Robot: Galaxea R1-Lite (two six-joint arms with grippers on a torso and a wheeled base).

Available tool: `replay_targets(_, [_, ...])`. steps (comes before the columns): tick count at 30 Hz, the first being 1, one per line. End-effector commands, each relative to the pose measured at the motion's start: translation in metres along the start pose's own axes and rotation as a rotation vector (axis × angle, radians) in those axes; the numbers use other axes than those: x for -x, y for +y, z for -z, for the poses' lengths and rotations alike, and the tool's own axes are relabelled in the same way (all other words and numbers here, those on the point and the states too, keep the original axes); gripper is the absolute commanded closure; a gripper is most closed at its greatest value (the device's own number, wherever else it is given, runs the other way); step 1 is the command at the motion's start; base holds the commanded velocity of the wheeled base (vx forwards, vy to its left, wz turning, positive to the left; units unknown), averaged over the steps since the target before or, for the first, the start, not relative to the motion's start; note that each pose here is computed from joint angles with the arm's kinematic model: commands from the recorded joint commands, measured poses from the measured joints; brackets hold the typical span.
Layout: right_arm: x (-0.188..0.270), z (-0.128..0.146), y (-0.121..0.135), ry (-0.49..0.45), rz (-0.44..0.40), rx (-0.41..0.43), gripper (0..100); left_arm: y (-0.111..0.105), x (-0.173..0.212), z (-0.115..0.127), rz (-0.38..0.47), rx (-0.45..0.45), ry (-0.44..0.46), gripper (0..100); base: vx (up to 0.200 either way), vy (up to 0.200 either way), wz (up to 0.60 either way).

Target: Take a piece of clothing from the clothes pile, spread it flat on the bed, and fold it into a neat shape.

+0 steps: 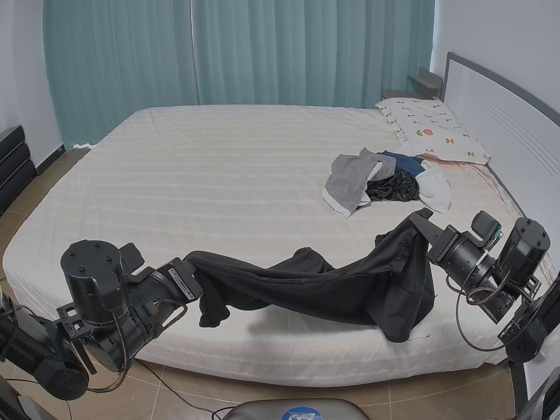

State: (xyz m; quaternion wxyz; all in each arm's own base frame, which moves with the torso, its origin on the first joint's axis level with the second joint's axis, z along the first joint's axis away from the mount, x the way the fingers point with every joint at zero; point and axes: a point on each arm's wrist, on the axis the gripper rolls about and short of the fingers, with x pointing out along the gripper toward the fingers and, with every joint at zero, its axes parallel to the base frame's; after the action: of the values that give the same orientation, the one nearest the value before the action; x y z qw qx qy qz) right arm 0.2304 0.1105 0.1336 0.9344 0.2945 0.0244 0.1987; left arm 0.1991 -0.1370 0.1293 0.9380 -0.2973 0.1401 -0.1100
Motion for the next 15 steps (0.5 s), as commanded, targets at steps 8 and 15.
replay_targets(8, [0.0006, -0.0027, 0.0080, -0.018, -0.036, -0.004, 100, 0.0006, 0.0009, -0.0001, -0.006, -0.006, 0.005, 100, 0.000, 0.200, 0.00])
replay_targets(15, [0.0009, -0.0023, 0.0091, -0.017, -0.039, -0.006, 100, 0.0006, 0.0012, 0.0004, -0.006, -0.007, 0.007, 100, 0.000, 0.200, 0.00])
